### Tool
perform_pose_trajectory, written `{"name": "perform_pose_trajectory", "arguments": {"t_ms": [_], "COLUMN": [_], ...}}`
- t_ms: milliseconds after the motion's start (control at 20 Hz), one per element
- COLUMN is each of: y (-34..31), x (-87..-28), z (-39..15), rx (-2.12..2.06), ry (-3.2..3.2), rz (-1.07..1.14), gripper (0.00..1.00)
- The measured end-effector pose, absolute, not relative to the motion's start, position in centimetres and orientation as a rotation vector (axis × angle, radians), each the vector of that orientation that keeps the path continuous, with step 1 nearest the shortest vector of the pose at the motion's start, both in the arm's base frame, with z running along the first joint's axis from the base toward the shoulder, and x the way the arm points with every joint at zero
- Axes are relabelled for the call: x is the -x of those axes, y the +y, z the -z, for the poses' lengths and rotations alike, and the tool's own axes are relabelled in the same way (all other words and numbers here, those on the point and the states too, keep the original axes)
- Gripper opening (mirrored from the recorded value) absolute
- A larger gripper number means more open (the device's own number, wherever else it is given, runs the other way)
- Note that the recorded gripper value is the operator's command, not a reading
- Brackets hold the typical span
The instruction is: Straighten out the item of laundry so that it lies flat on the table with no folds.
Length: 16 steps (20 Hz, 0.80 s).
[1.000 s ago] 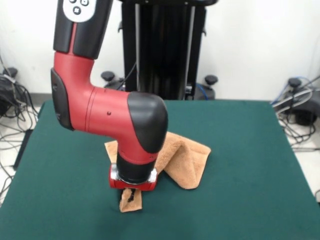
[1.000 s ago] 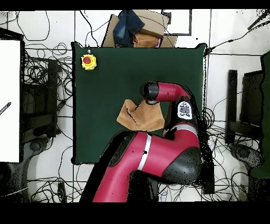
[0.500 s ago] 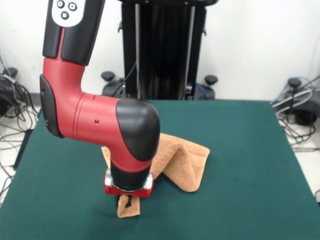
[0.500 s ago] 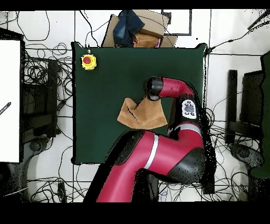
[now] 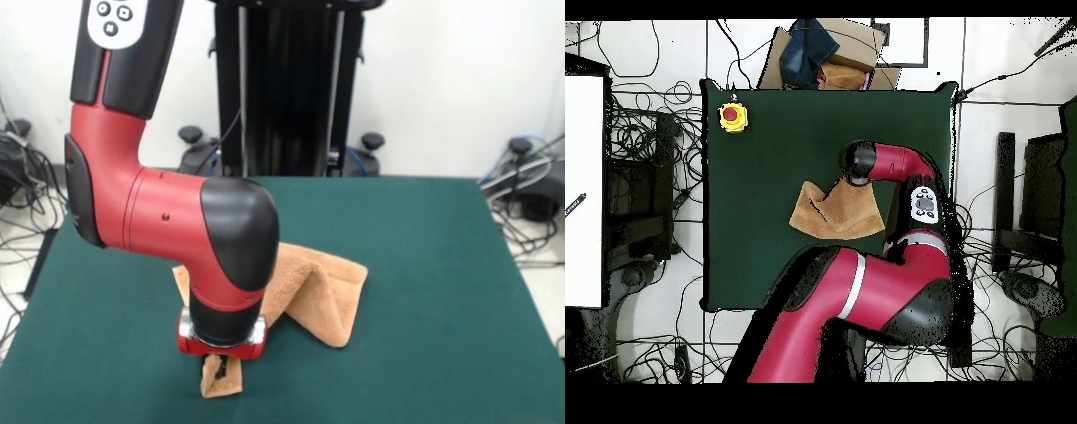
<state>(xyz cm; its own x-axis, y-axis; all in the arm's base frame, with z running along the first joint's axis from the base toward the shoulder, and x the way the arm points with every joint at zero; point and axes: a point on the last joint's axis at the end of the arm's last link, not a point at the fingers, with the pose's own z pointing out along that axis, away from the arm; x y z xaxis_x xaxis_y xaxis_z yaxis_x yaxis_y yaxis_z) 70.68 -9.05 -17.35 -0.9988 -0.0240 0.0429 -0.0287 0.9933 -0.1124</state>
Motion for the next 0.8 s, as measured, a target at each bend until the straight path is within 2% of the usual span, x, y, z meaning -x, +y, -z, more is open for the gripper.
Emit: {"name": "perform_pose_trajectory", "arguments": {"t_ms": [800], "y": [-10.0], "x": [-72.5], "z": [17.0], "rx": [-0.104], "ry": [-3.177], "rz": [-0.258], "gripper": [0.0]}}
